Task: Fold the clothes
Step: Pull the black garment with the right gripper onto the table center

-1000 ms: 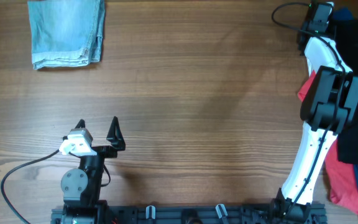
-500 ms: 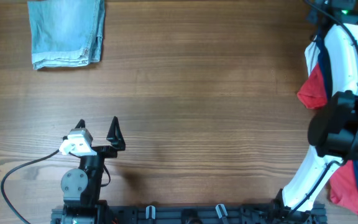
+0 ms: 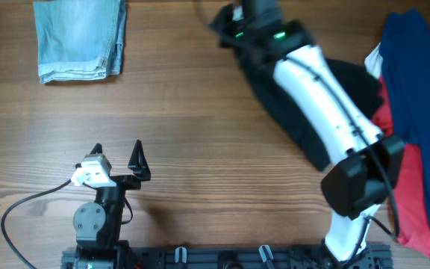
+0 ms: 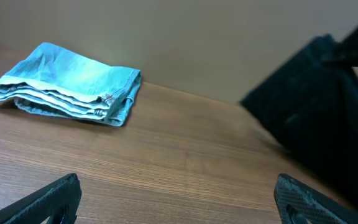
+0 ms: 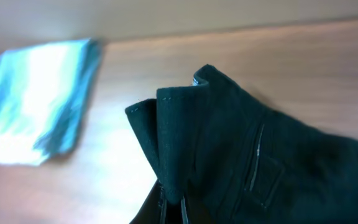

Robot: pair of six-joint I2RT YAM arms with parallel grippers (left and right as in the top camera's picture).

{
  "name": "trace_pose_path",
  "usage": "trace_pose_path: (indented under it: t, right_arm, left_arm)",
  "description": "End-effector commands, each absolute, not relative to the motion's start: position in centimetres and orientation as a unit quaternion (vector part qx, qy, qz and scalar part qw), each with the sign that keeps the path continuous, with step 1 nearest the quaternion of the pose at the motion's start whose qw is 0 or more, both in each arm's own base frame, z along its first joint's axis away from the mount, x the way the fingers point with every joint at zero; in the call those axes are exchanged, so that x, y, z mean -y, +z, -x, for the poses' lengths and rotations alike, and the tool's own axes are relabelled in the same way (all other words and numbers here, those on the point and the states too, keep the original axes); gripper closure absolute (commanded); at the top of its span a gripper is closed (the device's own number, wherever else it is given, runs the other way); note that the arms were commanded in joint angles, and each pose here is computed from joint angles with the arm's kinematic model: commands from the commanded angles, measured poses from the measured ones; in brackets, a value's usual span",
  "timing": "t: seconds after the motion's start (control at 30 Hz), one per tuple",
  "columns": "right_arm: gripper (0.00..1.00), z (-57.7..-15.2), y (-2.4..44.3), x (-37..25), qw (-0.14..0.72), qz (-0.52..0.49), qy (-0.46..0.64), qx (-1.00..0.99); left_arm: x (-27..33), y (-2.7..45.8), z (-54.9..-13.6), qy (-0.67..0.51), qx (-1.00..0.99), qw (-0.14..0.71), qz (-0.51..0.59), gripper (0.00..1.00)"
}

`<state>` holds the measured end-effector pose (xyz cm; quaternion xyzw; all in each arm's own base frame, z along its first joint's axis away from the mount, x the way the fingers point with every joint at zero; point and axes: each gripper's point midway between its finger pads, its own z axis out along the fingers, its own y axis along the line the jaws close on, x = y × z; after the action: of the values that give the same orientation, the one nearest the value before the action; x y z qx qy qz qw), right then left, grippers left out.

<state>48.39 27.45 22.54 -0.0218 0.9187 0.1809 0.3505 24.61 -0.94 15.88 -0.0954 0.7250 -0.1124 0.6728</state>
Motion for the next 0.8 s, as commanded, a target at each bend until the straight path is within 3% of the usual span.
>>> trace_pose_path:
  t: [0.0,0.1,0.23,0.27,0.3,0.33,0.37,0.47,0.63,0.77]
  right_arm:
    - [0.96,-43.5,19.8,-35.9,0.287,0.041,0.243,-0.926]
    - [0.96,-38.7,18.5,-42.5,0.263,0.093,0.275,-0.92]
    - [0.96,-35.9,18.5,-45.4,0.254,0.113,0.292,-0.915]
    - [0.71,-35.7,18.5,-45.7,0.254,0.117,0.292,-0.914]
    - [0.36,-35.7,18.5,-45.6,0.256,0.122,0.29,-0.914]
    - [0.18,-35.8,18.5,-45.5,0.259,0.129,0.288,-0.913]
    - [0.12,-36.2,18.6,-45.2,0.263,0.132,0.285,-0.912]
    - [0.1,-37.5,20.7,-42.9,0.282,0.133,0.278,-0.909]
    - [0.1,-40.5,24.6,-29.4,0.304,0.038,0.159,-0.939]
    - [0.12,-38.2,21.0,-16.4,0.17,-0.031,0.038,-0.984]
  left_arm:
    - [0.6,15.8,-24.6,-0.102,-0.725,0.675,0.094,0.0]
    - [0.7,15.8,-24.6,-0.102,-0.725,0.675,0.094,0.0]
    - [0.6,15.8,-24.6,-0.102,-0.725,0.675,0.094,0.0]
    - [0.6,15.8,-24.6,-0.102,-0.725,0.675,0.094,0.0]
    - [0.7,15.8,-24.6,-0.102,-0.725,0.675,0.094,0.0]
    - [0.6,15.8,-24.6,-0.102,-0.725,0.675,0.094,0.0]
    - [0.6,15.8,-24.6,-0.102,-0.725,0.675,0.094,0.0]
    - [0.7,15.8,-24.6,-0.102,-0.725,0.675,0.094,0.0]
    - [0.7,15.8,-24.6,-0.102,-0.725,0.675,0.094,0.0]
    - [0.7,15.8,-24.6,-0.102,-0.725,0.675,0.094,0.0]
